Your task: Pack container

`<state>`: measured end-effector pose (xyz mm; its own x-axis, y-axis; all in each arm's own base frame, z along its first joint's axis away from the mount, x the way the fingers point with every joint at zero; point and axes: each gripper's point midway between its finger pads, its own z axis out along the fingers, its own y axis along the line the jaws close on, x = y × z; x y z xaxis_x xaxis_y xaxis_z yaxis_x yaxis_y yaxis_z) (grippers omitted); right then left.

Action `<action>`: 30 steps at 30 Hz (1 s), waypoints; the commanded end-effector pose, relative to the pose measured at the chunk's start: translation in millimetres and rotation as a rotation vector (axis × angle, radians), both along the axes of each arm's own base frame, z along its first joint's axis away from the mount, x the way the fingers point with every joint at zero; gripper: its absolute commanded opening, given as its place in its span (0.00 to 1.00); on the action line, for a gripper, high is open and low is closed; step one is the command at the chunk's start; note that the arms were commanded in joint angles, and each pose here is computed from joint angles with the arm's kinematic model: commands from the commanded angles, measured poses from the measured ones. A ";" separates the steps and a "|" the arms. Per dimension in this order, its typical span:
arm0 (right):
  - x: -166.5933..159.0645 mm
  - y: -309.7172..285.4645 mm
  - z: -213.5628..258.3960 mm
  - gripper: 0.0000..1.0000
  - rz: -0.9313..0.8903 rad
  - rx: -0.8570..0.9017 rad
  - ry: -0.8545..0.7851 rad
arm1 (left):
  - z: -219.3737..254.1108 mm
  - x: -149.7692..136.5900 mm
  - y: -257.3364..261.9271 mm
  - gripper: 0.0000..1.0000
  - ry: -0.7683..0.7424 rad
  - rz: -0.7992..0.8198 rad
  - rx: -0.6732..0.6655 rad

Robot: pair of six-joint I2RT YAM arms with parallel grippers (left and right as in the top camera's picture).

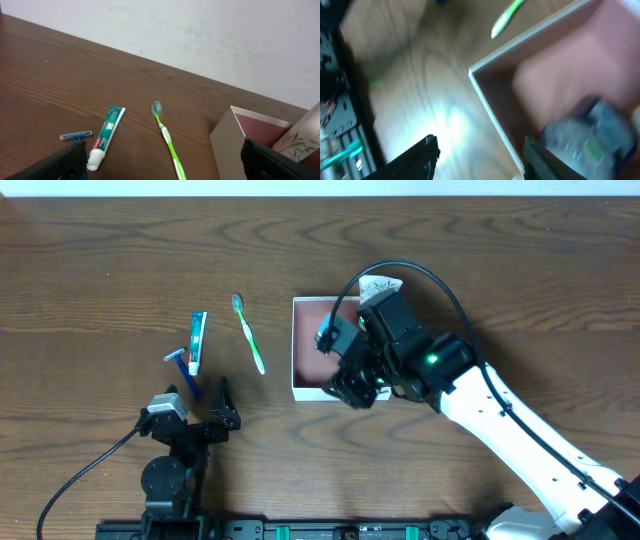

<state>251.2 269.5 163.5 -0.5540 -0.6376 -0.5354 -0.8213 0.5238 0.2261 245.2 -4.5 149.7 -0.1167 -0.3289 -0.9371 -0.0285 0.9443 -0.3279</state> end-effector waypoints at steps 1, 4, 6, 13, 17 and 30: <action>5.5 -9.0 1.9 0.56 -0.068 -0.060 -0.027 | -17.9 -1.0 5.7 0.98 0.056 0.029 0.015; 15.6 -21.6 -2.3 0.58 -0.149 -0.122 -0.054 | -17.9 -1.0 5.7 0.98 0.056 0.029 0.015; 21.2 -29.0 -4.1 0.59 -0.204 -0.154 -0.066 | -17.9 -1.0 5.7 0.98 0.056 0.029 0.015; 24.3 -40.8 -11.0 0.60 -0.294 -0.204 -0.049 | -17.9 -1.0 5.7 0.98 0.056 0.029 0.015; 21.7 -42.8 -19.8 0.59 -0.304 -0.226 -0.017 | -17.9 -1.0 5.7 0.98 0.056 0.029 0.015; 14.7 -36.0 -41.5 0.59 -0.311 -0.263 0.045 | -17.9 -1.0 5.7 0.98 0.056 0.029 0.015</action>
